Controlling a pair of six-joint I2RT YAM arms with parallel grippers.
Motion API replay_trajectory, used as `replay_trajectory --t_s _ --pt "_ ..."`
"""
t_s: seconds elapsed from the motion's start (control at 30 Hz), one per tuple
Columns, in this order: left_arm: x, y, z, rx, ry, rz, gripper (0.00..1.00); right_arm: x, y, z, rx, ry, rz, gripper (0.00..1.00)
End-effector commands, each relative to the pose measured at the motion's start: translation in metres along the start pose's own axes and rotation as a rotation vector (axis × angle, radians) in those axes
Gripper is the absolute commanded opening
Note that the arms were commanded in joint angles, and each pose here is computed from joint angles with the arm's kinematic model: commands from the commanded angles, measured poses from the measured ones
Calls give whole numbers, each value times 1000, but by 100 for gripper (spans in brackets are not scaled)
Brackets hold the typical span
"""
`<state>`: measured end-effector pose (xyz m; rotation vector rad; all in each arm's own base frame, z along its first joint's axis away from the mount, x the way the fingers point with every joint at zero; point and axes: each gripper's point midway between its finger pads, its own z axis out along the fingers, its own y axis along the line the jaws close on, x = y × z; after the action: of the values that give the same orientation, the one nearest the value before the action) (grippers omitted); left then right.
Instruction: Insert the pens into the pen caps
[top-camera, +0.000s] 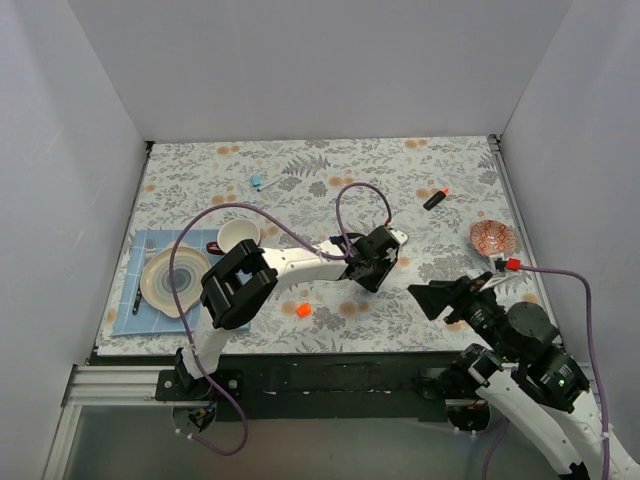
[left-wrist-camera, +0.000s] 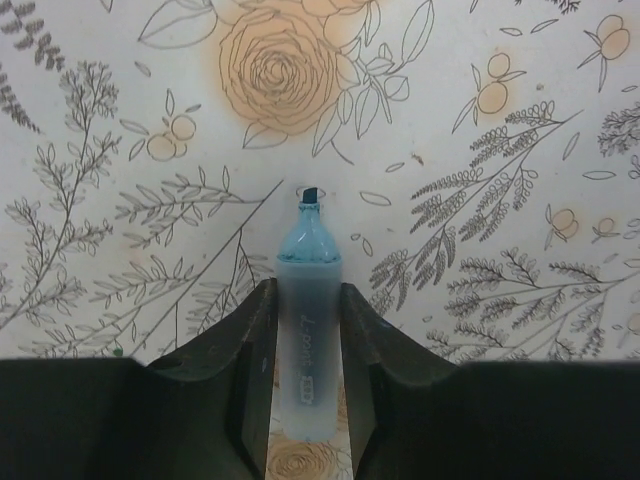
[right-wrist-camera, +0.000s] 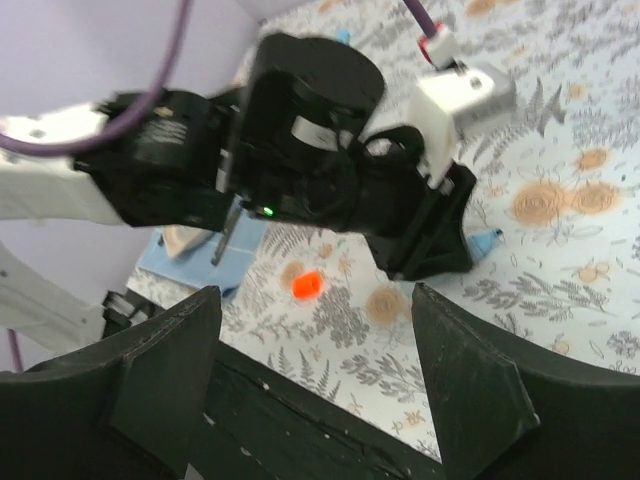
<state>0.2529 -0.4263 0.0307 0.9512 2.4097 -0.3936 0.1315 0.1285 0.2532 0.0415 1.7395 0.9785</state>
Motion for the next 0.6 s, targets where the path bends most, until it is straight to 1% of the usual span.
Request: replay_trajectory --t_s 0.0,0.03,0.1,0.13,0.17,0.2,0.23,0.27,0.43,0.57 --pt "-45 -1 -57 110 -152 -233 0 31 -3 19 -17 106 15 82" --pt "-56 0 -73 126 -195 -314 0 43 -11 24 2 136 19 82" --pt "-58 6 -85 134 -221 -390 0 51 -18 32 26 144 42 80" --pt "-64 6 -97 139 -250 -422 0 64 -28 37 56 172 47 79" --pt "-62 9 -100 127 -255 -470 0 67 -29 40 61 178 65 79" --pt "-63 10 -104 126 -263 -496 0 66 -25 44 40 168 74 78" --pt "-67 9 -114 133 -284 -513 0 71 -26 49 44 185 78 75" --pt "-68 11 -117 126 -294 -551 0 75 -26 52 39 192 86 74" --pt "-73 12 -134 145 -342 -648 0 75 -14 75 -3 194 120 68" --pt "-76 14 -143 154 -377 -698 0 68 -3 88 -31 187 134 67"
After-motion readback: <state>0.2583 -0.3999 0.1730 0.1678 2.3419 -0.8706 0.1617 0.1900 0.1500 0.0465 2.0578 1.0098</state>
